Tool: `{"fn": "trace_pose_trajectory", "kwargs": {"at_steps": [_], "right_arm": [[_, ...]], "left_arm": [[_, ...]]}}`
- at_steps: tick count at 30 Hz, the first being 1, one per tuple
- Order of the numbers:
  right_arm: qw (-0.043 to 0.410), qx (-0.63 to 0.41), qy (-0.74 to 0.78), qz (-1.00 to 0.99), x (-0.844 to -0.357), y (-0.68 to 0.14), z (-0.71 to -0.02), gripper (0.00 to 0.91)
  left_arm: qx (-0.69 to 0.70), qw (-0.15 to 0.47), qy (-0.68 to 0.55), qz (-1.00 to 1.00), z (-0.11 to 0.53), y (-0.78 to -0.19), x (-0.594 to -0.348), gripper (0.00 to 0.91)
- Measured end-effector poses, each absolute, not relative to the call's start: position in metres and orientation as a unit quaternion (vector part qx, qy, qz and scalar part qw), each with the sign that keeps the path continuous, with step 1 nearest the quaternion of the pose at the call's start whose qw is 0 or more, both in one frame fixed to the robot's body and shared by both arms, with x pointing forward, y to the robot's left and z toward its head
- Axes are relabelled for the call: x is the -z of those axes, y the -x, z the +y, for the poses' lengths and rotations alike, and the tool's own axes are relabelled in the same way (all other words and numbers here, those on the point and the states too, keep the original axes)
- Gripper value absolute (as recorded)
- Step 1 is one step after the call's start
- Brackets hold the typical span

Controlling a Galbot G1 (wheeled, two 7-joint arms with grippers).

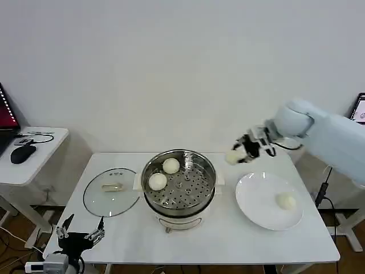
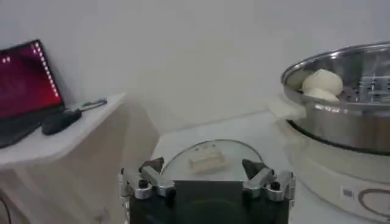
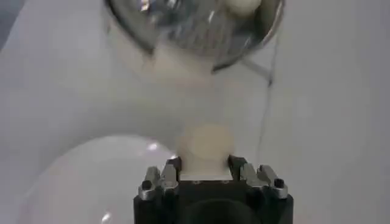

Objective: Take steamed baozi put them in steamer then cover it.

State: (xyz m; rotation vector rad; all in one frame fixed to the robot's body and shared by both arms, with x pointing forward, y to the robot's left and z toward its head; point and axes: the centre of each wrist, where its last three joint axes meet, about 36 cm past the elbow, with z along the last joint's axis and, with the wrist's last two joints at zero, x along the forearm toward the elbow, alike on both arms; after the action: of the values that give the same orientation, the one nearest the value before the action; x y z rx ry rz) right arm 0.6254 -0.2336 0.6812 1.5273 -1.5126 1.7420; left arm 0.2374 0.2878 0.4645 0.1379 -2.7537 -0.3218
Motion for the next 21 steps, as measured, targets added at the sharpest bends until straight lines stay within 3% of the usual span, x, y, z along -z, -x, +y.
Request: {"fn": "trace_pose_trajectory", "kwargs": {"at_steps": [10, 21], "right_arm": [[0.124, -0.655, -0.598, -0.446, -0.676, -0.624, -0.131, 0.534], [0.071, -0.68, -0.653, -0.326, -0.622, -0.6, -0.063, 0.544]], "left_arm": [[0.105, 0.181, -0.056, -0.976, 0.286, -0.231, -0.471, 0.907], [0.105, 0.185, -0.068, -0.975, 0.29, -0.224, -0.474, 0.907]]}}
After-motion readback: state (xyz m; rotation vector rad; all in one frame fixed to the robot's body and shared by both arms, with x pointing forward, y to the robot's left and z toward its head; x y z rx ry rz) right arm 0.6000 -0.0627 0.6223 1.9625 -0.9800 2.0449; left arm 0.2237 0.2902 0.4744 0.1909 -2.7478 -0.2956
